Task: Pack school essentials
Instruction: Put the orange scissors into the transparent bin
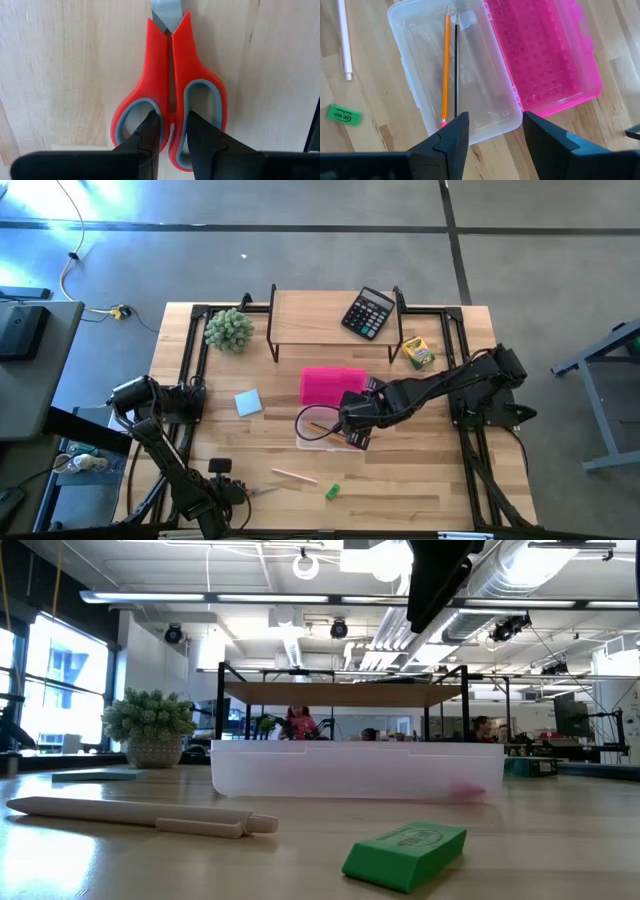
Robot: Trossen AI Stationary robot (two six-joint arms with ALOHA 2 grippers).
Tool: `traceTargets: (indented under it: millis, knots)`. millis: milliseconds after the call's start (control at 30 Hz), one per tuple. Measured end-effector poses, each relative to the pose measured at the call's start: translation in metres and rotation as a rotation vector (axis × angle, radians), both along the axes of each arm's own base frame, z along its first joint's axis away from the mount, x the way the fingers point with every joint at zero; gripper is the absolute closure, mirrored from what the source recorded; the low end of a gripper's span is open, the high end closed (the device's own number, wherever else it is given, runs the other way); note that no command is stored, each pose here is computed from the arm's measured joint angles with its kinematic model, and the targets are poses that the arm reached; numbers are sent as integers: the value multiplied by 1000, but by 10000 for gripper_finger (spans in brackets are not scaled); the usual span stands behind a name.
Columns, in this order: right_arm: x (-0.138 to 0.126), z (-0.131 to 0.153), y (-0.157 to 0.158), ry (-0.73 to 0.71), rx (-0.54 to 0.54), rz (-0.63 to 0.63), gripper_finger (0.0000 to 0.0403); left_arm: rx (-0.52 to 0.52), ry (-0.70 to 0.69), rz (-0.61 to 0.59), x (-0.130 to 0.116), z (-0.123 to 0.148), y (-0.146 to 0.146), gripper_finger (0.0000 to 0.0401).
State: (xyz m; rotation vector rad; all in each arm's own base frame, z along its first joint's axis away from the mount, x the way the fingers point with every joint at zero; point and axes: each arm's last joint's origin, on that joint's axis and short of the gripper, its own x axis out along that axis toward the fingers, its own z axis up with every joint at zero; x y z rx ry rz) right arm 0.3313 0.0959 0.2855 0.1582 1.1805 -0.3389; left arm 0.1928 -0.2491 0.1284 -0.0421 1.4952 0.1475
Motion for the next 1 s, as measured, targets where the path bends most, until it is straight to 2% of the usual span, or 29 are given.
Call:
traceTargets:
  millis: [300, 567, 833, 1000]
  knots:
    - [0, 0, 0, 0, 0, 0, 226, 6, -117, 6, 1, 19, 4, 343]
    - [0, 0, 0, 1, -1, 0, 226, 16, -135, -15, 1, 23, 6, 343]
    - [0, 0, 0, 0, -8, -2, 226, 50, -179, -37, 23, 32, 26, 343]
    - [-2, 0, -1, 22, -15, -4, 226, 93, -245, -67, 37, 47, 46, 343]
